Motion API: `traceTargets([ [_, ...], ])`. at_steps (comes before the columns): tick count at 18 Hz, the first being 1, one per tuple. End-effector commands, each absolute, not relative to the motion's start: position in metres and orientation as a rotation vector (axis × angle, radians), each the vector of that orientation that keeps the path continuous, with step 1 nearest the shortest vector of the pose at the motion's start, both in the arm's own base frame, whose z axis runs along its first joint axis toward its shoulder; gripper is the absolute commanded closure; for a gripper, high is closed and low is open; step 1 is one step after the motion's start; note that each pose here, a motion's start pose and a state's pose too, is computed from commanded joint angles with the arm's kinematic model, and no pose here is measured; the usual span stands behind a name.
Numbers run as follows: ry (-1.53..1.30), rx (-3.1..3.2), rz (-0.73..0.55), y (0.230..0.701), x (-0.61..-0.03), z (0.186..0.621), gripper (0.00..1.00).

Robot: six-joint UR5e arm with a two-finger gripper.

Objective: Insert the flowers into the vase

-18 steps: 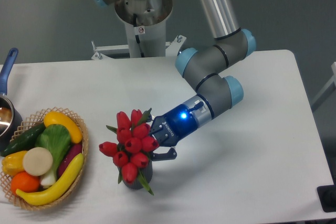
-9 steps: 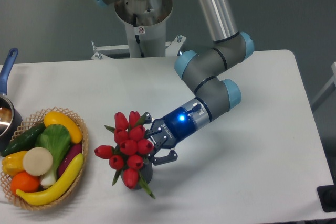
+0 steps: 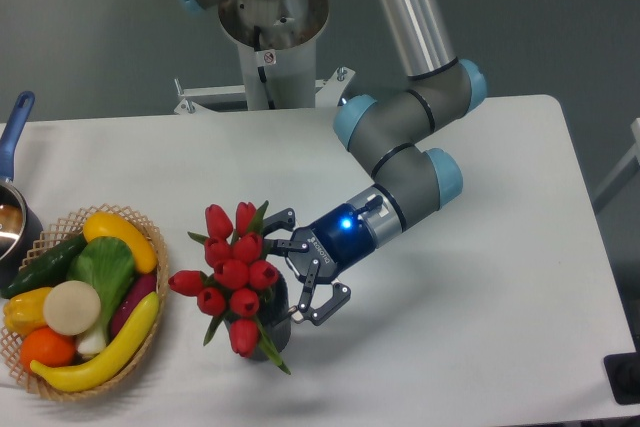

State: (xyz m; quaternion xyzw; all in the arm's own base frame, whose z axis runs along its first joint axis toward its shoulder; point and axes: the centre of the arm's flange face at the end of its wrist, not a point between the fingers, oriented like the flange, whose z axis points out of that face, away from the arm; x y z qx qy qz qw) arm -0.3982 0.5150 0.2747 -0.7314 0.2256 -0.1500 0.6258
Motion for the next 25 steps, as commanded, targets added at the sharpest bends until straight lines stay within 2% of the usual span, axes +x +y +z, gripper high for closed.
traceTargets([
  [4, 0.590, -1.806, -0.194, 0.489, -0.393, 0.328, 0.00],
  [8, 0.604, -1.992, -0.044, 0.447, -0.396, 0.348, 0.00],
  [13, 0.562, -2.140, 0.152, 0.393, -0.408, 0.395, 0.00],
  [17, 0.526, -2.290, 0.357, 0.351, -0.415, 0.443, 0.00],
  [20, 0.521, -2.497, 0.453, 0.331, -0.410, 0.463, 0.00],
  [23, 0.527, -2.549, 0.447, 0.325, -0.413, 0.475, 0.00],
  [25, 0.576, -2.578, 0.357, 0.322, -0.409, 0.482, 0.00],
])
